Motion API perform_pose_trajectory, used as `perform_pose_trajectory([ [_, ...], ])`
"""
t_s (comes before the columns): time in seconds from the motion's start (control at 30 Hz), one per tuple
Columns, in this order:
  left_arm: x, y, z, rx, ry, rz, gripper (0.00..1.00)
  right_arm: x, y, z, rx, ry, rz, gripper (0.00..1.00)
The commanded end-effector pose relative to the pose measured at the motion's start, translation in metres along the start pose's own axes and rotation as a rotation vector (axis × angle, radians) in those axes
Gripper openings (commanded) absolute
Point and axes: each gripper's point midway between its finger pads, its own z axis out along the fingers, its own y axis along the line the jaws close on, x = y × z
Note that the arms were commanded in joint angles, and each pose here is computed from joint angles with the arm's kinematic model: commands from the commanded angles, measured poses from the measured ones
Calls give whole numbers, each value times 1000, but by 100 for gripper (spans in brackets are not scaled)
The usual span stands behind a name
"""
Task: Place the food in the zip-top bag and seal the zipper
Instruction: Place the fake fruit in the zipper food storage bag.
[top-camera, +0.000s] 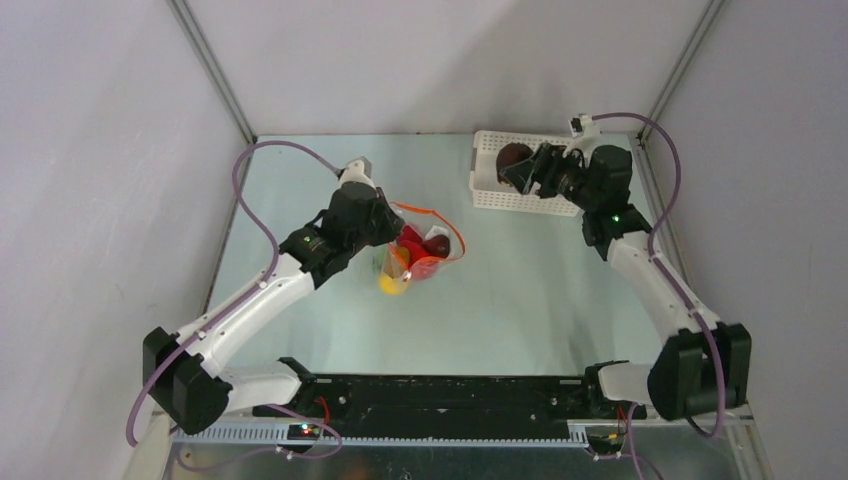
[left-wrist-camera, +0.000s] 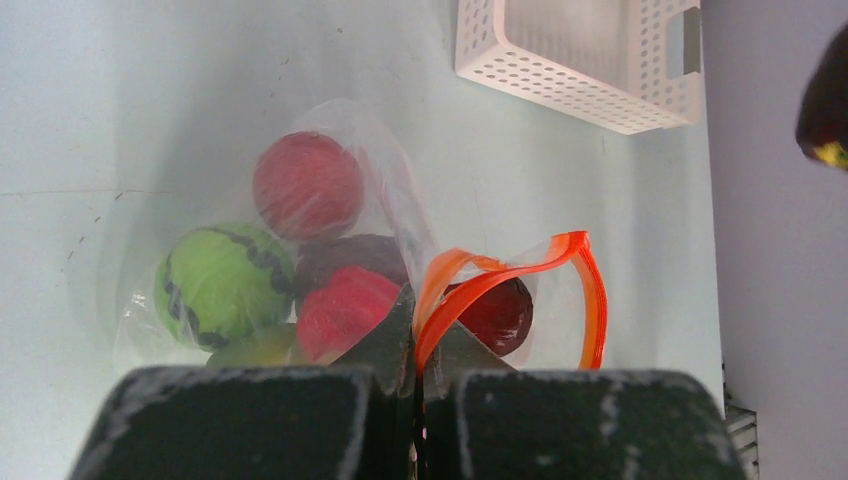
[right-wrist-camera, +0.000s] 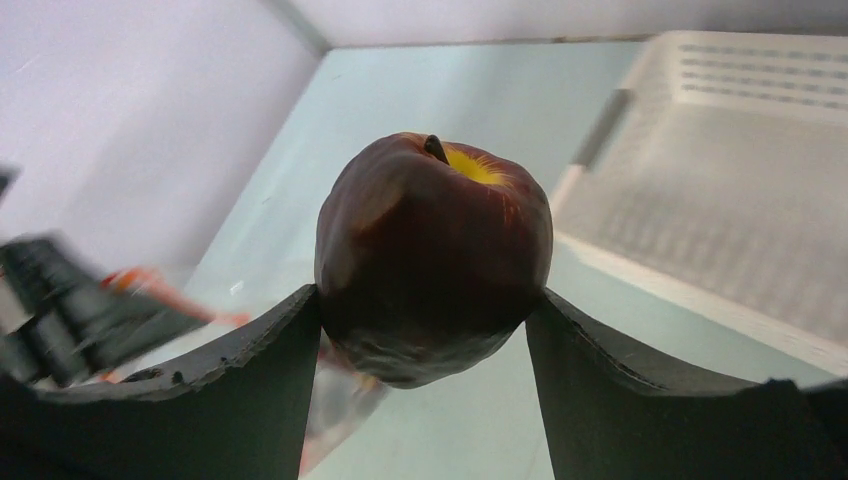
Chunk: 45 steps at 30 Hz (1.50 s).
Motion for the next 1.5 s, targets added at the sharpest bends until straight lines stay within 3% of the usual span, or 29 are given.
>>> perform_pose_trajectory([
  [0.0,-23,-25,-3,93,-62,-24,0,22,85,-38,-332,106,-141,28],
  [0.2,-15,-25,-3,115,-44,-37,0,69,167,-76,-584,223,-261,29],
  [0.37,-12,-27,-7,139,-36,-41,0,99,192,-79,-660,287,-247,30],
  [1.0,-2,-33,-26,226,-24,-71,0,157,166,-27,-384,362,-331,38],
  [1.17,-1,-33,-26,225,-22,-76,0,166,162,-29,-344,388,-383,51],
  [1.3,-1,-33,-26,229,-21,-77,0,169,161,-33,-330,403,-392,74],
  [1.47,1,-36,-28,243,-13,-72,0,162,159,-31,-288,378,-393,84],
])
